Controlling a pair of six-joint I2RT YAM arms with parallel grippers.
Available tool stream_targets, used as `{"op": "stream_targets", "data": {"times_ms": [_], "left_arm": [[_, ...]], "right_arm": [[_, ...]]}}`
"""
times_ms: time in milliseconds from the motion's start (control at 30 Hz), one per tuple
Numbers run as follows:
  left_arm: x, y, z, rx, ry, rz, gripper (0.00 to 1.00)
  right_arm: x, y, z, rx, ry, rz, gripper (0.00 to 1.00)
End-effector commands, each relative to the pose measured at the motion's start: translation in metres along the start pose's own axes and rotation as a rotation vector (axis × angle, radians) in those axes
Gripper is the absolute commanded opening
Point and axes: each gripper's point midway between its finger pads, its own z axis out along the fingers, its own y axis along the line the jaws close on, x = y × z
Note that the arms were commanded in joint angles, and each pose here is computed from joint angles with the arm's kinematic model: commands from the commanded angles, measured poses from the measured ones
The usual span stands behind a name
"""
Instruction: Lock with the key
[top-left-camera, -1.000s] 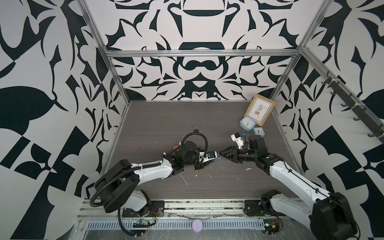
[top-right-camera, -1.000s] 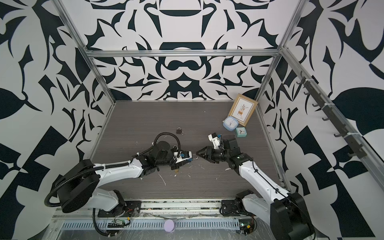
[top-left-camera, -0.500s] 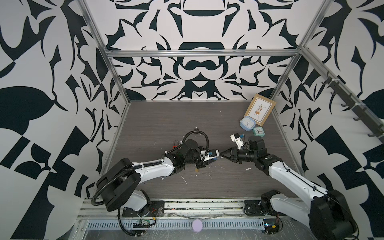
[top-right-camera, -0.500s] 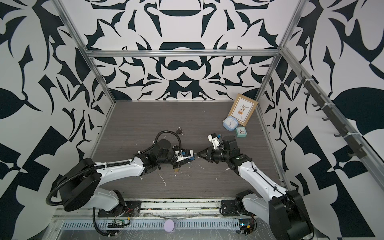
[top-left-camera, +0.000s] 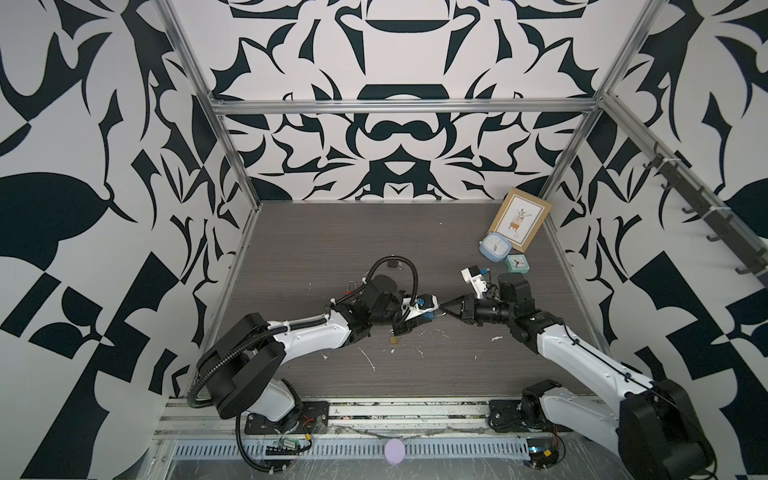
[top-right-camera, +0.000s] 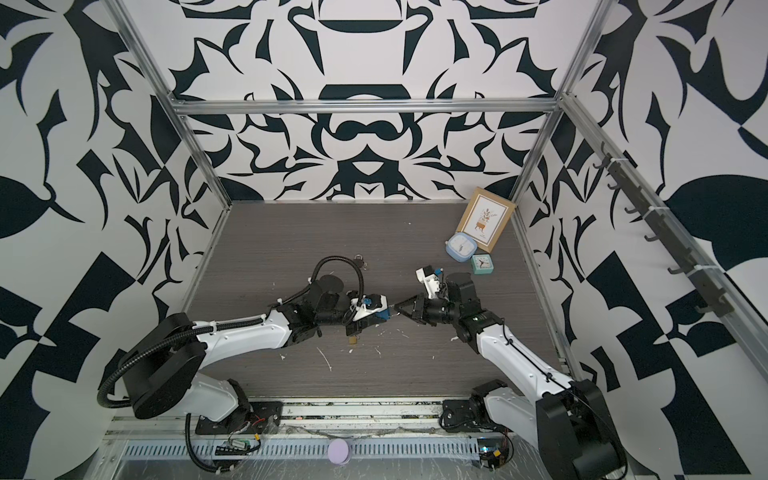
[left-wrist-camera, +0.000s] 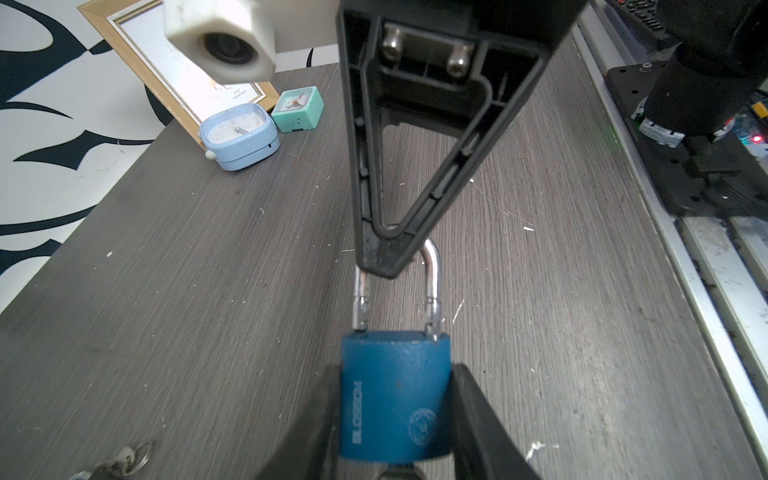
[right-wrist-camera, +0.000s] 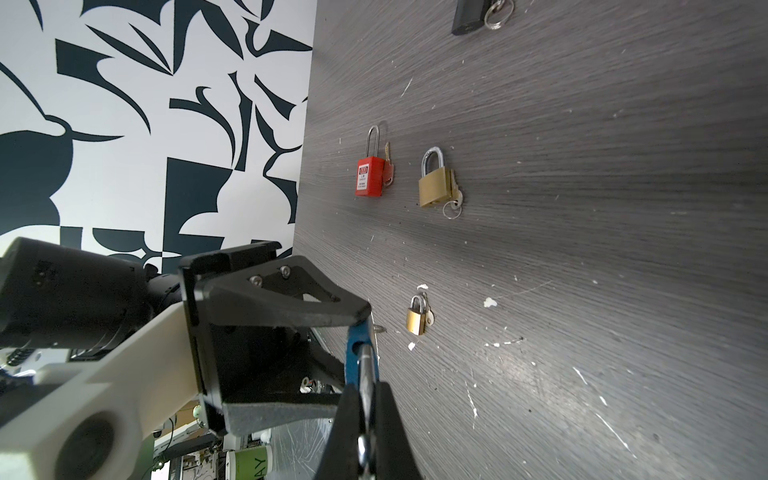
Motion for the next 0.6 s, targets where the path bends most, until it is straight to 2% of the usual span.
{"op": "stream_targets", "data": {"times_ms": [0, 400, 567], "left_arm": [[-0.034, 0.010, 0.000, 0.003, -0.097, 0.023, 0.00], [-0.051, 0.017, 0.003, 0.011, -0.135, 0.033, 0.00], [-0.069, 0.027, 0.004, -0.013, -0.178, 0.043, 0.00]], "right_arm": [[0.004, 0.008, 0.002, -0.047, 0.019, -0.058, 0.00], [0.018, 0.005, 0.010, -0.047, 0.070, -0.052, 0.00], [0.025, 0.000, 0.018, -0.033, 0.091, -0.042, 0.00]]}}
